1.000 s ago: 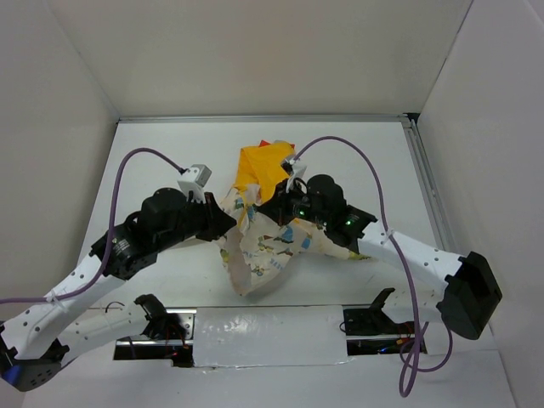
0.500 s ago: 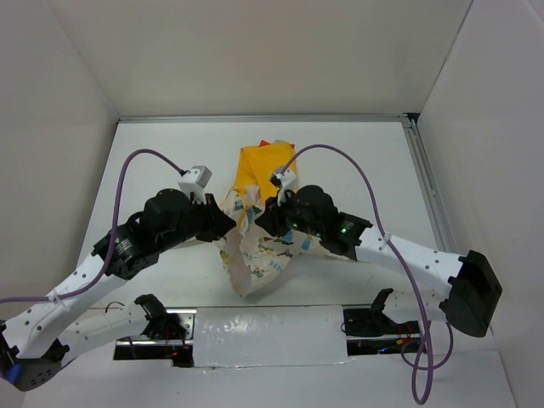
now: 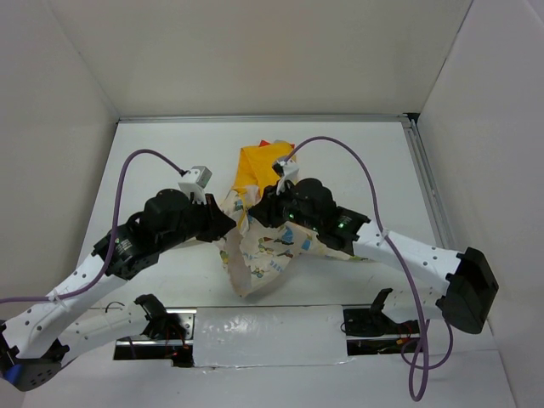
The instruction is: Zip up the jacket
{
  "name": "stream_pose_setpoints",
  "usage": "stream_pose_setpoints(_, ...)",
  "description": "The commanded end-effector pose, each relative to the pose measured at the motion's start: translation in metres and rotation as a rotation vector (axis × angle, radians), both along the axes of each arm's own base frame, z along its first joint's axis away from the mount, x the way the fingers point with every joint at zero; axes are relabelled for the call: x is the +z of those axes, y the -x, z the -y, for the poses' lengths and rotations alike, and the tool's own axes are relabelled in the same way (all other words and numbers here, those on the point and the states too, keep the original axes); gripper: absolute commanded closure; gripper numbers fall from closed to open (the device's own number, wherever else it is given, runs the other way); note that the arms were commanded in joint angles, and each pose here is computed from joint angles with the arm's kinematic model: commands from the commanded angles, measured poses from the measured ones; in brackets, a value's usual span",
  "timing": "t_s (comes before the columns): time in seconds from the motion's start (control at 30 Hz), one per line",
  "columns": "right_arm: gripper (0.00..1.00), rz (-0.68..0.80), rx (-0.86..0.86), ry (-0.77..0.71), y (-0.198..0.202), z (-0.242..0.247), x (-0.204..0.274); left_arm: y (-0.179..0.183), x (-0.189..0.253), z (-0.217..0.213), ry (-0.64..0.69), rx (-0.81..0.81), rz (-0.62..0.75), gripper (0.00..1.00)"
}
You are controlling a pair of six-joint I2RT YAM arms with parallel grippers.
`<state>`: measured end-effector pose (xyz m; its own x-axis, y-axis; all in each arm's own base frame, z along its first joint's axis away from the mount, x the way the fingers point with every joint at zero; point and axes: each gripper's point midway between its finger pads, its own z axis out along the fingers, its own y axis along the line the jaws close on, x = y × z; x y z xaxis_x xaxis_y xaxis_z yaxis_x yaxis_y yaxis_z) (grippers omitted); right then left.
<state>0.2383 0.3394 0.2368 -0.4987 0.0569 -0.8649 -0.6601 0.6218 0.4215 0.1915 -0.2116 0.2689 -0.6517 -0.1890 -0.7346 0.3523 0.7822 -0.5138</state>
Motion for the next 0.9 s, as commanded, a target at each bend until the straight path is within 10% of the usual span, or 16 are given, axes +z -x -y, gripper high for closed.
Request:
stream_pose_setpoints(0.0,0.67,0.035,0.029,-0.101,-0.002,-0.017,0.037,-0.004,0.019,0.006,0.060,-0.008,0.060,1.00)
stream_pose_setpoints(0.6,0.62,-0.036,0.019,-0.187,-0.002,-0.033,0.035,-0.002,0.018,0.007,0.069,-0.017,0.051,1.00)
stream_pose_setpoints(0.77,1.00,-0.058,-0.047,-0.175,-0.011,-0.031,0.030,-0.002,0.017,0.004,0.066,-0.001,0.048,1.00)
stream_pose_setpoints(0.87,1.00,-0.067,-0.041,-0.158,-0.009,-0.030,0.026,-0.003,0.019,0.002,0.065,0.008,0.056,1.00)
